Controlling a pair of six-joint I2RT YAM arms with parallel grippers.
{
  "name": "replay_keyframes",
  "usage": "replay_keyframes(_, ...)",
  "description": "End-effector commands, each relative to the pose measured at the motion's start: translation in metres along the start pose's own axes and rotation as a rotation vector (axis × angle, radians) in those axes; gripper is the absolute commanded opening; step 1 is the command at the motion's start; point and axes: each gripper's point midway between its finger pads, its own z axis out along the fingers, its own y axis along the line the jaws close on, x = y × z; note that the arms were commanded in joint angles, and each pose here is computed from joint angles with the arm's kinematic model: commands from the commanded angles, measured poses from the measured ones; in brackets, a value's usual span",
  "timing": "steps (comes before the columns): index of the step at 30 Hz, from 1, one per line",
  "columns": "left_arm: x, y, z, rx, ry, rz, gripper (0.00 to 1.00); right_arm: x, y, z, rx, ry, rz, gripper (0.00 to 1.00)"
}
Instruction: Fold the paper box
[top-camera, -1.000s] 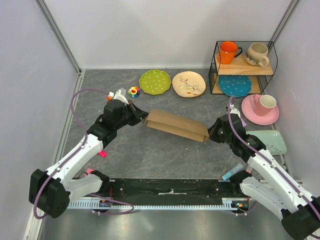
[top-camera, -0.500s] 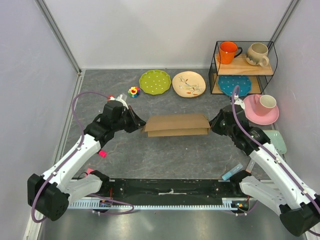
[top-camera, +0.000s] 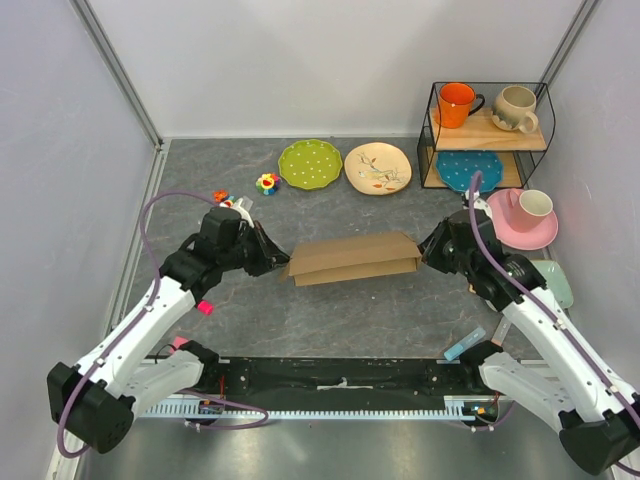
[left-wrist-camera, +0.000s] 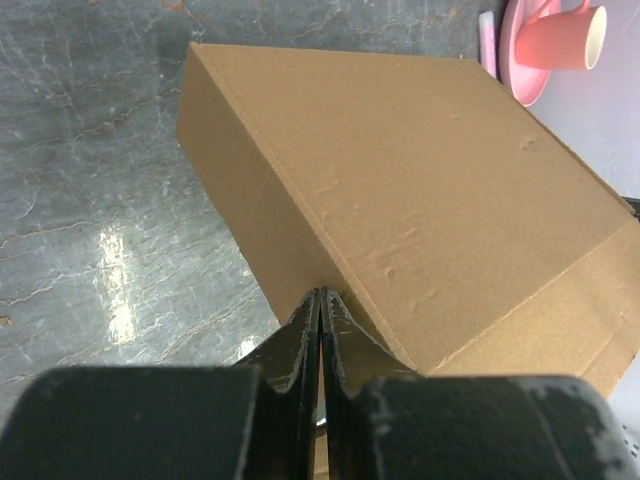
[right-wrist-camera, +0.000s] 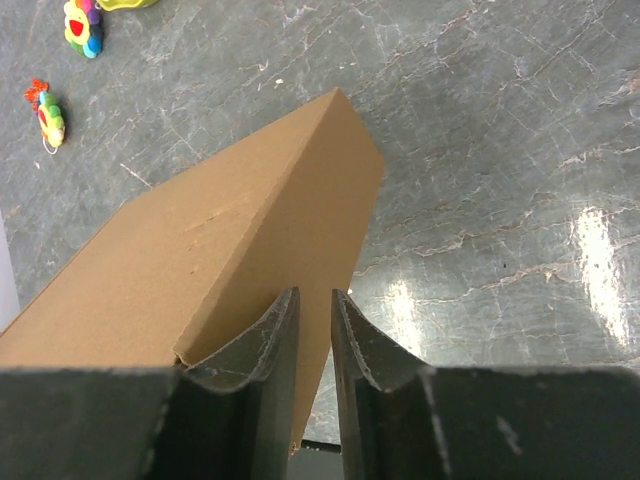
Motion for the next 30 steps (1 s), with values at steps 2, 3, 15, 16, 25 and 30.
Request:
replay_keyframes(2,0.022,-0.066,-0.009,0.298,0.162,-0.032,0.09,0.015,0.050,0.006,-0.209,0.098,0.047,0.29)
replay_keyframes(3,0.020,-0.065,-0.007,0.295,0.162,-0.038,0.09,0.016,0.050,0.009,-0.203,0.103,0.045,0.29)
replay_keyframes(15,-0.019,-0.067,0.024,0.302,0.193,-0.097,0.11,0.024,0.044,0.062,-0.140,0.177,0.043,0.28)
replay_keyframes(16,-0.023,-0.072,0.023,0.312,0.194,-0.093,0.11,0.020,0.044,0.065,-0.138,0.171,0.049,0.28)
replay_keyframes(25,-0.052,-0.066,0.048,0.284,0.224,-0.125,0.15,0.007,0.031,0.093,-0.112,0.212,0.067,0.42)
replay_keyframes(30,-0.060,-0.065,0.057,0.290,0.247,-0.142,0.13,0.001,0.030,0.105,-0.120,0.234,0.080,0.39)
